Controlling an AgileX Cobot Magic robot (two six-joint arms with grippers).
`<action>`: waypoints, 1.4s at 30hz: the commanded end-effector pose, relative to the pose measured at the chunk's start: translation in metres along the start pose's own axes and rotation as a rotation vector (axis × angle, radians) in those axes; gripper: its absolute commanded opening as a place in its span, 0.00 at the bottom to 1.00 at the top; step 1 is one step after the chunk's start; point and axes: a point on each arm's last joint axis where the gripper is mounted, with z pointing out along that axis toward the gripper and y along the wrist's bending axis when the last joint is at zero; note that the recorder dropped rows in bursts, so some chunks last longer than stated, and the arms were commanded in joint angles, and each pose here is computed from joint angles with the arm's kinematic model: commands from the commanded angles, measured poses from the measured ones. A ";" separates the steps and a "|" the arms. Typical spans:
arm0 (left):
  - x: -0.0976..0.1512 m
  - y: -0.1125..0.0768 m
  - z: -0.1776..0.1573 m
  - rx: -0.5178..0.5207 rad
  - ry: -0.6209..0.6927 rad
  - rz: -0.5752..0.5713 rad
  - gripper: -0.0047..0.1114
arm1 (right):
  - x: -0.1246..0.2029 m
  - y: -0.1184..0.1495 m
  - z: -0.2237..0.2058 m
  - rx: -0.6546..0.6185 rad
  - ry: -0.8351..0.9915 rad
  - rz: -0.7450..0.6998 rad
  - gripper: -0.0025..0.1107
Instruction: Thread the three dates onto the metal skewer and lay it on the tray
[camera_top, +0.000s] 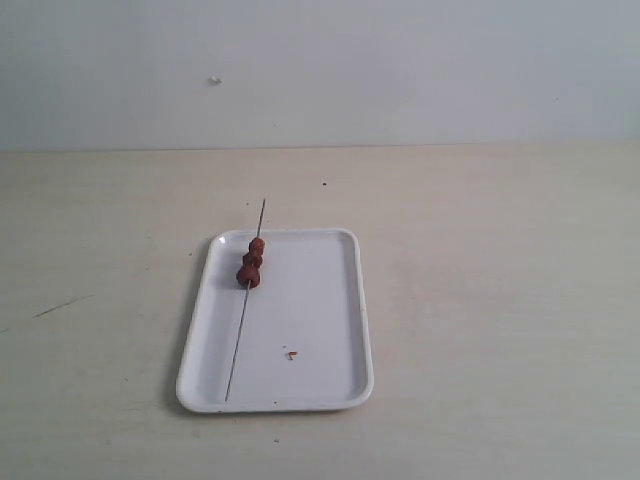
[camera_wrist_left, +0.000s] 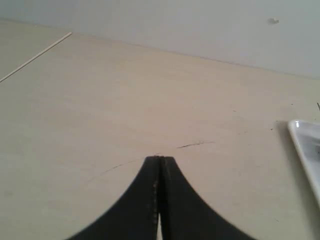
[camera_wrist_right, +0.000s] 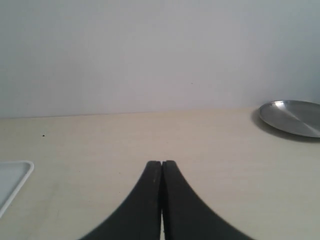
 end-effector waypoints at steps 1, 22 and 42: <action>-0.001 0.000 0.000 0.004 -0.010 0.006 0.04 | 0.000 0.000 0.000 0.006 -0.008 -0.004 0.02; -0.001 0.000 0.000 0.004 -0.010 0.006 0.04 | -0.001 0.000 0.000 0.006 -0.024 -0.004 0.02; -0.001 0.000 0.000 0.004 -0.010 0.006 0.04 | -0.001 0.000 0.000 0.006 -0.024 -0.004 0.02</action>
